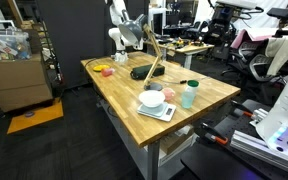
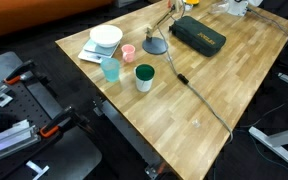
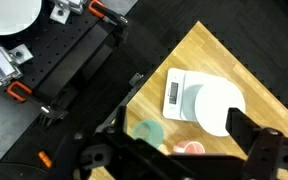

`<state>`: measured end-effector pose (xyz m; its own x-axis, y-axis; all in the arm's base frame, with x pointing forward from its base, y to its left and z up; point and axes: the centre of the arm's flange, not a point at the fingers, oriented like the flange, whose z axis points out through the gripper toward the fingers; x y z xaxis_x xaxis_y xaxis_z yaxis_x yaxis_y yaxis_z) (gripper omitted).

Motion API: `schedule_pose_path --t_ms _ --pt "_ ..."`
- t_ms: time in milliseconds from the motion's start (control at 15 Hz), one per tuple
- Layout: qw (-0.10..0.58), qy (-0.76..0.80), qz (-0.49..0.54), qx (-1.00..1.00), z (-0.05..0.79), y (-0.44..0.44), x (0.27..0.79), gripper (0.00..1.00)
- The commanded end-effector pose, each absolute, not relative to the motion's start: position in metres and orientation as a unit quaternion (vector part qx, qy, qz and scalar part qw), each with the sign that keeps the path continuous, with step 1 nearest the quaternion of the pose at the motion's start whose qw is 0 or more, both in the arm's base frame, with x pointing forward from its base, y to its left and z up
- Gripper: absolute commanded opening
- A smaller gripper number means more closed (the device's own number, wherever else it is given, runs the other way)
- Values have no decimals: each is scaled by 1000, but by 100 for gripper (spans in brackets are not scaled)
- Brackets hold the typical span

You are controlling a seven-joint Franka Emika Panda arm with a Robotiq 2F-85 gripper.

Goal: Pour the water out of the blue cup into the white bowl

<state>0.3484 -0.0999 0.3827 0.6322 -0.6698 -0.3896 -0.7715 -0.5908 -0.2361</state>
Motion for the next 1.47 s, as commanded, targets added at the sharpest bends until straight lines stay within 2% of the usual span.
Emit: schedule_pose_path --t_ms 0,533,1200,1400 --pt "232 479 112 -839 374 -126 369 100" --pt "277 655 108 -694 290 -184 368 100" --pt "267 649 115 -703 291 -184 364 100" --pt "311 648 132 -682 280 -193 376 100"
